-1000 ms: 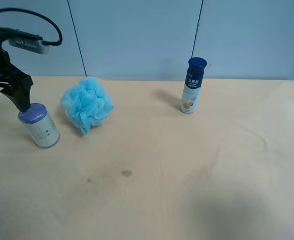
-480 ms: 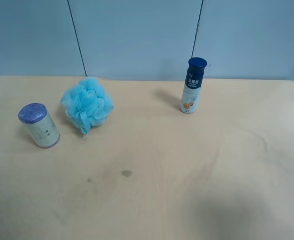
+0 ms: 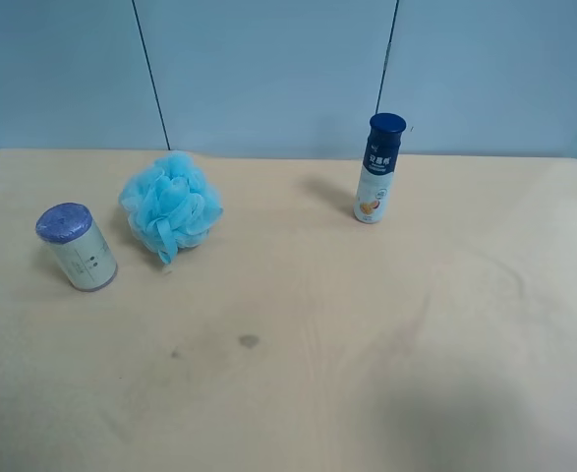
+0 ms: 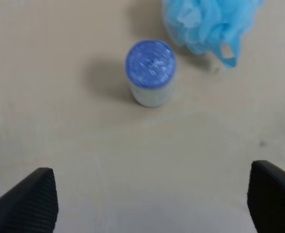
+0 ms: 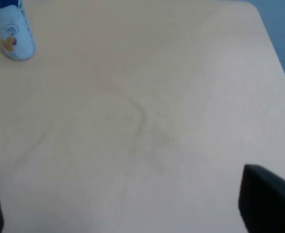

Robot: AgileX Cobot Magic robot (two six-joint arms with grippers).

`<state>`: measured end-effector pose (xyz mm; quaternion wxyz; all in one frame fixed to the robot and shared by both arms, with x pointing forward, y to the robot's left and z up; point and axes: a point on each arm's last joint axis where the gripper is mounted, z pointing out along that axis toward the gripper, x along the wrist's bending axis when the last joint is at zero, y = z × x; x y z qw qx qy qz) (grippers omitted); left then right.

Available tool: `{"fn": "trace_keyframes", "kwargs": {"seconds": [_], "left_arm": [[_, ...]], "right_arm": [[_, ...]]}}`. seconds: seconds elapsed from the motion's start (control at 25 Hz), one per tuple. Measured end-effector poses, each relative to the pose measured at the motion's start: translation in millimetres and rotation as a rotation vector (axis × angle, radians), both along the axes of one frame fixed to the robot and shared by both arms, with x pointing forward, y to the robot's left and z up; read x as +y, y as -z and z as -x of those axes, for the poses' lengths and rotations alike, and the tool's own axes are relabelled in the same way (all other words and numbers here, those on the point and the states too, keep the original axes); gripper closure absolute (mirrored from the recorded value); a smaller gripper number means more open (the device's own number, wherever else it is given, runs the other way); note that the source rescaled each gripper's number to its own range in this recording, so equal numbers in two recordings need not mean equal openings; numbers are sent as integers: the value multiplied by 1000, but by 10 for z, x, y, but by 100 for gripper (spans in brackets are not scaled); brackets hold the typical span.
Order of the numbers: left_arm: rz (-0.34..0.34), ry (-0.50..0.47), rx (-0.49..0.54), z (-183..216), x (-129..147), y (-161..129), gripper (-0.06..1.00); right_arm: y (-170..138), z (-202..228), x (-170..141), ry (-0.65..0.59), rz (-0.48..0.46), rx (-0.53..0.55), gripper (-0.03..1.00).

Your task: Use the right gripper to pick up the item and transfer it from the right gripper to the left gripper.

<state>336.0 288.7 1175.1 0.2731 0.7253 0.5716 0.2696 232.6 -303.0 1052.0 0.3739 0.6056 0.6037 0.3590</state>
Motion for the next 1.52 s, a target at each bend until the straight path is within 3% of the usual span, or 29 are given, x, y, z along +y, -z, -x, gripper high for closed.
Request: {"fn": "trace_keyframes", "kwargs": {"seconds": [0.08,0.24,0.4,0.56,0.8,0.92,1.16,1.36,1.52], "left_arm": [[-1,8,-52,225,32,28,46],[7,10,-130,546,77,102,26],[40,26,-167,740,78,220,21],[76,48,-118,783,43,481,21],[35,65,67,664,24,1045,21],[39,64,91,614,13,1206,21],[97,70,-58,663,-7,1230,21],[124,73,-270,976,39,1193,21],[139,3,-308,1034,72,1198,21]], "right_arm": [[0,0,0,0,0,0,11],[0,0,0,0,0,0,11],[0,0,0,0,0,0,12],[0,0,0,0,0,0,12],[0,0,0,0,0,0,12],[0,0,0,0,0,0,12],[0,0,0,0,0,0,12],[0,0,0,0,0,0,12],[0,0,0,0,0,0,12]]}}
